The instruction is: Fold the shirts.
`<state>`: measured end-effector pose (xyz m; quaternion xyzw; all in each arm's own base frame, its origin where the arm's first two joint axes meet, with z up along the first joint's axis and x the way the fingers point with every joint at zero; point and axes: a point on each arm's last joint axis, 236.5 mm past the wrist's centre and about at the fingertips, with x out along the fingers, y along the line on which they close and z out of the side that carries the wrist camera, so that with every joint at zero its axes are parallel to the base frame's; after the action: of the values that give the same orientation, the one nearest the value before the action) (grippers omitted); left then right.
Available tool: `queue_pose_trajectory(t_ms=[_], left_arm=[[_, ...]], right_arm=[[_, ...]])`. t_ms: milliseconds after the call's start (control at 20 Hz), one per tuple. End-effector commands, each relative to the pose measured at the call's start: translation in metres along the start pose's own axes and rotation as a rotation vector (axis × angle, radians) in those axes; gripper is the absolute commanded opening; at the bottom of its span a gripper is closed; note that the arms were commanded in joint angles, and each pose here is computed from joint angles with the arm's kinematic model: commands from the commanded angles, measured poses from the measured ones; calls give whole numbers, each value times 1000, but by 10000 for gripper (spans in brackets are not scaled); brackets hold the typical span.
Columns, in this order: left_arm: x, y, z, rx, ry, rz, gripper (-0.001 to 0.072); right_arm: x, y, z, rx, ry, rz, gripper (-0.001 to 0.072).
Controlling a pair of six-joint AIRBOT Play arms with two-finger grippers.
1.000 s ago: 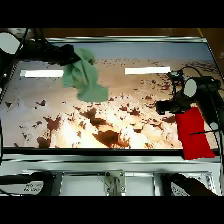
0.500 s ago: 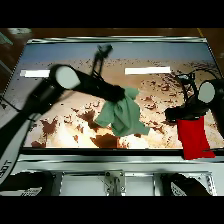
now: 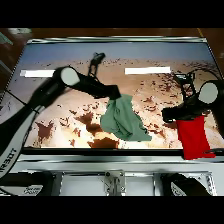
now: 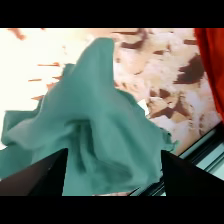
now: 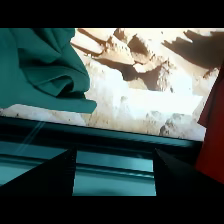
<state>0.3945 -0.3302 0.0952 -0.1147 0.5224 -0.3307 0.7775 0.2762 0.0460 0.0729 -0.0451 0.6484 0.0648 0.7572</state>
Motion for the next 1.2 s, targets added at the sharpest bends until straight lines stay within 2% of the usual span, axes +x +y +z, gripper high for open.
queue_pose_trajectory(t_ms=[0, 250, 550, 750, 900, 950, 1000, 1050, 1100, 1150], left_arm=[[-53, 78, -20, -102, 141, 72, 717], [-36, 134, -81, -226, 300, 91, 717], [43, 124, -124, -480, 209, -158, 717], [76, 102, -134, -480, 224, -236, 713], [98, 97, -136, -483, 212, -214, 709], [103, 95, -136, -498, 208, -220, 677], [106, 93, -135, -511, 203, -226, 498], [107, 91, -134, -520, 199, -231, 274], [107, 90, -133, -523, 196, -235, 113], [106, 90, -132, -516, 195, -239, 58]], right_arm=[[13, -6, -4, 2, 12, -25, 587], [47, -6, -35, 1, 128, -24, 588], [75, 13, -52, 17, 170, 58, 587], [75, 25, -42, 31, 128, 110, 589], [74, 34, -40, 39, 121, 146, 609], [74, 36, -40, 41, 120, 155, 675], [74, 37, -39, 43, 114, 160, 675], [74, 37, -38, 49, 111, 159, 675], [74, 35, -36, 57, 104, 156, 675], [75, 33, -34, 76, 97, 161, 675]])
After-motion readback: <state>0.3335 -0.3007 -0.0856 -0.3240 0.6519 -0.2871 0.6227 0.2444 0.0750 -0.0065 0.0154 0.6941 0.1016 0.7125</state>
